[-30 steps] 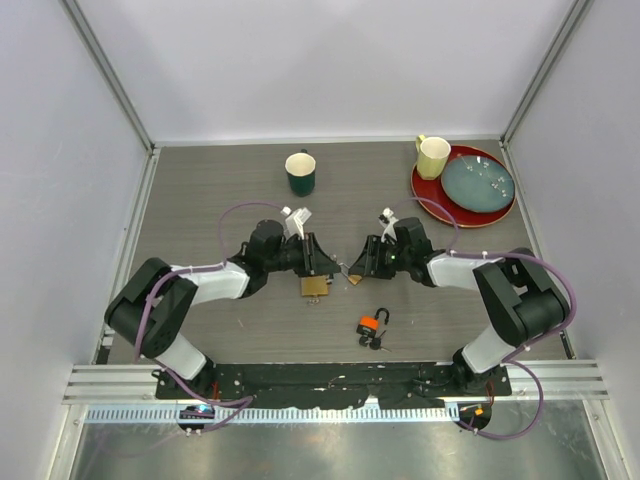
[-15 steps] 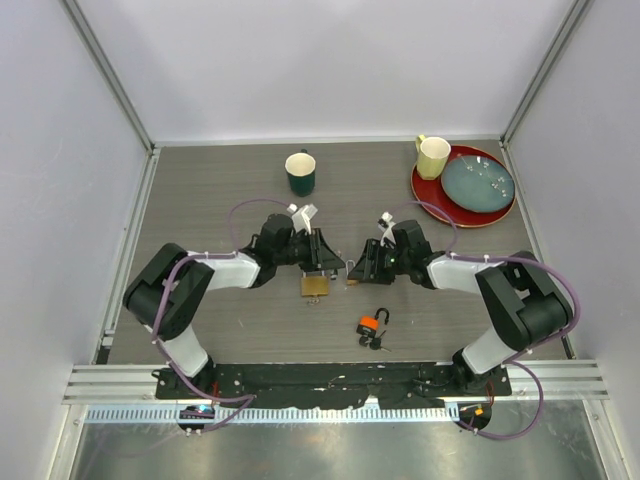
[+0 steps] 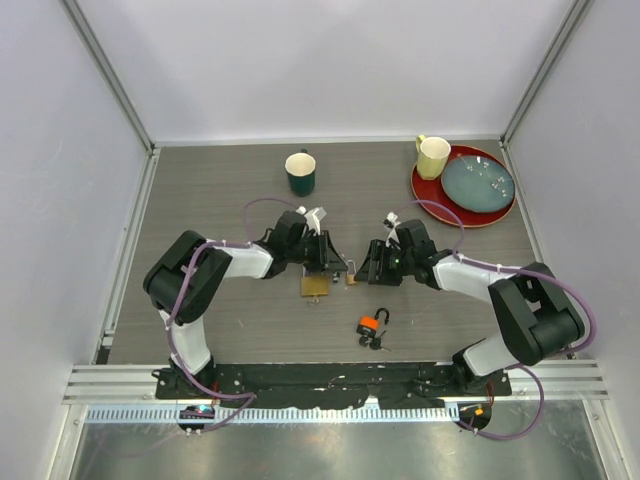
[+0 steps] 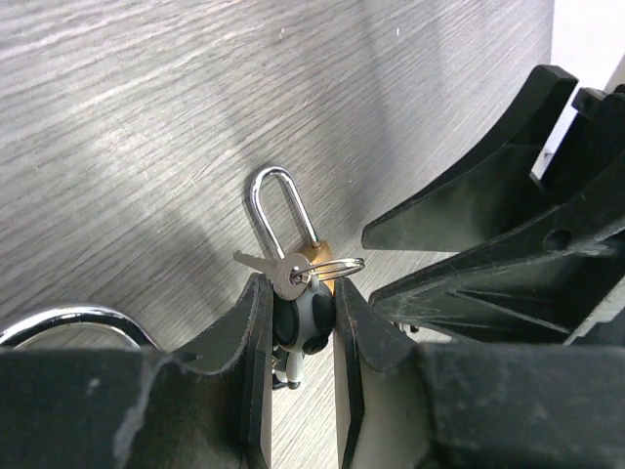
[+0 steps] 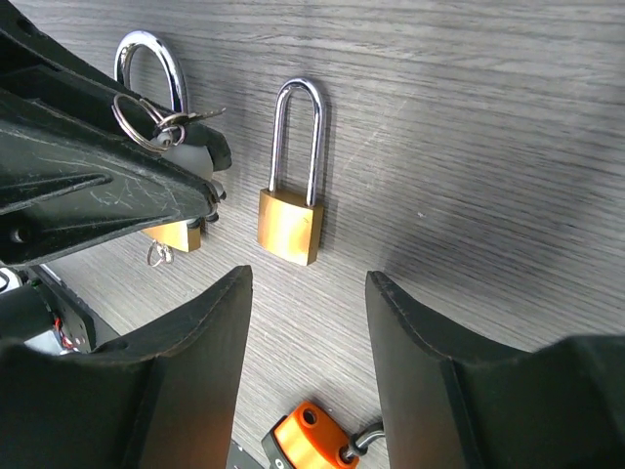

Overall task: Lock with the key
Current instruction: Place the key at the center of the board, then pick up the lock from the center of the board.

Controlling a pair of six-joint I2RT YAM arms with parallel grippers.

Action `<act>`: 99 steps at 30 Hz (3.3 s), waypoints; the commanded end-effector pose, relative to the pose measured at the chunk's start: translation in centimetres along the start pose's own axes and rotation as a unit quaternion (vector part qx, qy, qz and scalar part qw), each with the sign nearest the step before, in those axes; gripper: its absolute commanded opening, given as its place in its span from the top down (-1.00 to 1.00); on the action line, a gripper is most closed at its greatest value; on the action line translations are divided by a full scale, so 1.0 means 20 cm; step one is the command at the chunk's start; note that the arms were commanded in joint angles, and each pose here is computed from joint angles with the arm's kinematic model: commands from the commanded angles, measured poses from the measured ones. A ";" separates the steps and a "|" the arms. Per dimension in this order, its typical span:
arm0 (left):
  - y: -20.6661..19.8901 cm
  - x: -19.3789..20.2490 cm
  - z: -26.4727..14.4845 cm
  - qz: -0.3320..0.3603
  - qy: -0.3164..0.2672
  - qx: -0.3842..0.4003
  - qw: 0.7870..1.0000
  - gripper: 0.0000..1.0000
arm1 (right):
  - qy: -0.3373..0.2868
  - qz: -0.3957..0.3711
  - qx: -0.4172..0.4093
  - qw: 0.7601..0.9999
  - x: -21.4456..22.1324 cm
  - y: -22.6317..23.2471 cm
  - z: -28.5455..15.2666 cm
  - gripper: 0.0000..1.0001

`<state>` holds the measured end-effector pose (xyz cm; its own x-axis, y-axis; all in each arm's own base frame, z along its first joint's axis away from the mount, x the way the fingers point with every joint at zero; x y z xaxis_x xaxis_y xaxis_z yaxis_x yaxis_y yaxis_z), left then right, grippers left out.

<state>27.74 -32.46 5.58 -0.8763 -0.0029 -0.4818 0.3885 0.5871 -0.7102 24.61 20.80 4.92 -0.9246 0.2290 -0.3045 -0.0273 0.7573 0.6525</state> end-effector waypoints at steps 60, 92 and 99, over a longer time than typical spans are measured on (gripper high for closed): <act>-0.51 -0.01 -0.57 0.226 -0.125 -0.115 0.959 -0.93 | -0.173 -0.070 -0.023 0.982 -0.42 0.30 -0.44 -1.00; -0.54 0.64 0.09 0.266 0.033 -0.229 0.936 -0.62 | -0.180 0.026 0.071 0.981 -0.51 -0.11 -0.45 -1.00; -0.50 0.70 0.16 0.261 0.050 -0.224 0.938 -0.44 | -0.177 0.027 0.070 0.981 -0.51 -0.12 -0.44 -0.99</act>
<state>12.56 -38.97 4.07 -0.6245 0.4864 -0.6110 0.6333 0.7732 -0.0318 30.49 11.35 12.25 -0.7389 0.4603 -0.4921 0.1148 0.8056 0.5812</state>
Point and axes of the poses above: each gripper's point midway between its finger pads, its own z axis out along the fingers, its own y axis along the line the jaws close on, x = y × z, the point moved 2 cm from there along -z, back along the fingers, and after that the axes turned 7 degrees about z, right-handed, at the moved point
